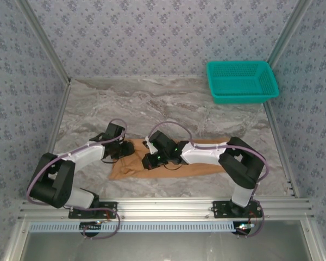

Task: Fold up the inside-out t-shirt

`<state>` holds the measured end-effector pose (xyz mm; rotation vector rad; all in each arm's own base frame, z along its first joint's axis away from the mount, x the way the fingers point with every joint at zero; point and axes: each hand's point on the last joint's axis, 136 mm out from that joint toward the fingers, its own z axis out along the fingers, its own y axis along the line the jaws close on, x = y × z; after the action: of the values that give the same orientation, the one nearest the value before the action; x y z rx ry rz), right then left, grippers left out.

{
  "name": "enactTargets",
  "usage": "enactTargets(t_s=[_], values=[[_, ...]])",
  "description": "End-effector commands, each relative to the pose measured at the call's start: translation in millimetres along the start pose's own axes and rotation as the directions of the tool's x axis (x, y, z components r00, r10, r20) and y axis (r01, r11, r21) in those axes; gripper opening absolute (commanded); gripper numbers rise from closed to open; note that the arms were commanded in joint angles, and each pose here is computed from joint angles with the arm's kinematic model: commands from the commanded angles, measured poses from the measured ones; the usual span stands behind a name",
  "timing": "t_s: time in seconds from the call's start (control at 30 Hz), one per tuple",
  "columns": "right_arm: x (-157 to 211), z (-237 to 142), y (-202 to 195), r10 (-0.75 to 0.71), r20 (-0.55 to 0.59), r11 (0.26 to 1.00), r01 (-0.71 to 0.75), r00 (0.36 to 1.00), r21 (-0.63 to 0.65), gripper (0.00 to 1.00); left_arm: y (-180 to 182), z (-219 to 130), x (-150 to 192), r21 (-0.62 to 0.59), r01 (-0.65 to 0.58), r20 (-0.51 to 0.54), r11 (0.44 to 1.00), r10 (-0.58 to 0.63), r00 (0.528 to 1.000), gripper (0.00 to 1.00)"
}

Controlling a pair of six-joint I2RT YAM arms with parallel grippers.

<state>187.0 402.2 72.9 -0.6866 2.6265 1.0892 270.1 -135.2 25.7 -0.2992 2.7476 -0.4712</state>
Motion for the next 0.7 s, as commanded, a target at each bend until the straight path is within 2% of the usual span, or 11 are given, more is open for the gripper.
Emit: enactTargets(t_s=[0.0,0.13,0.27,0.37,0.47,0.5,0.6,0.67], values=[[5,-15,3,-0.016,-0.045,0.999,0.017,0.999,0.034,0.0,24,5,8,-0.094,-0.032,-0.016,0.995,0.03,0.999,0.44],[10,-21,1,-0.011,-0.092,0.997,0.018,0.996,0.073,0.0,29,6,10,-0.115,-0.045,-0.018,0.992,0.043,0.999,0.44],[21,-29,-13,0.029,-0.173,0.986,0.001,0.985,0.169,0.01,29,6,11,-0.115,-0.049,-0.025,0.992,0.046,0.999,0.44],[22,-35,-20,0.031,-0.198,0.975,0.014,0.98,0.224,0.09,29,5,10,-0.113,-0.055,-0.023,0.992,0.052,0.998,0.44],[25,-36,-26,0.043,-0.206,0.969,0.01,0.978,0.248,0.24,26,6,11,-0.099,-0.055,-0.029,0.994,0.053,0.998,0.44],[14,-39,-22,0.032,-0.185,0.967,0.017,0.982,0.254,0.27,24,5,11,-0.089,-0.056,-0.031,0.994,0.053,0.998,0.44],[10,-48,-35,0.024,-0.18,0.943,0.038,0.983,0.332,0.33,16,3,8,-0.058,-0.054,-0.031,0.997,0.052,0.998,0.45],[2,-48,-30,-0.017,-0.156,0.944,0.067,0.988,0.323,0.33,9,1,4,-0.035,-0.052,-0.026,0.998,0.051,0.998,0.46]])
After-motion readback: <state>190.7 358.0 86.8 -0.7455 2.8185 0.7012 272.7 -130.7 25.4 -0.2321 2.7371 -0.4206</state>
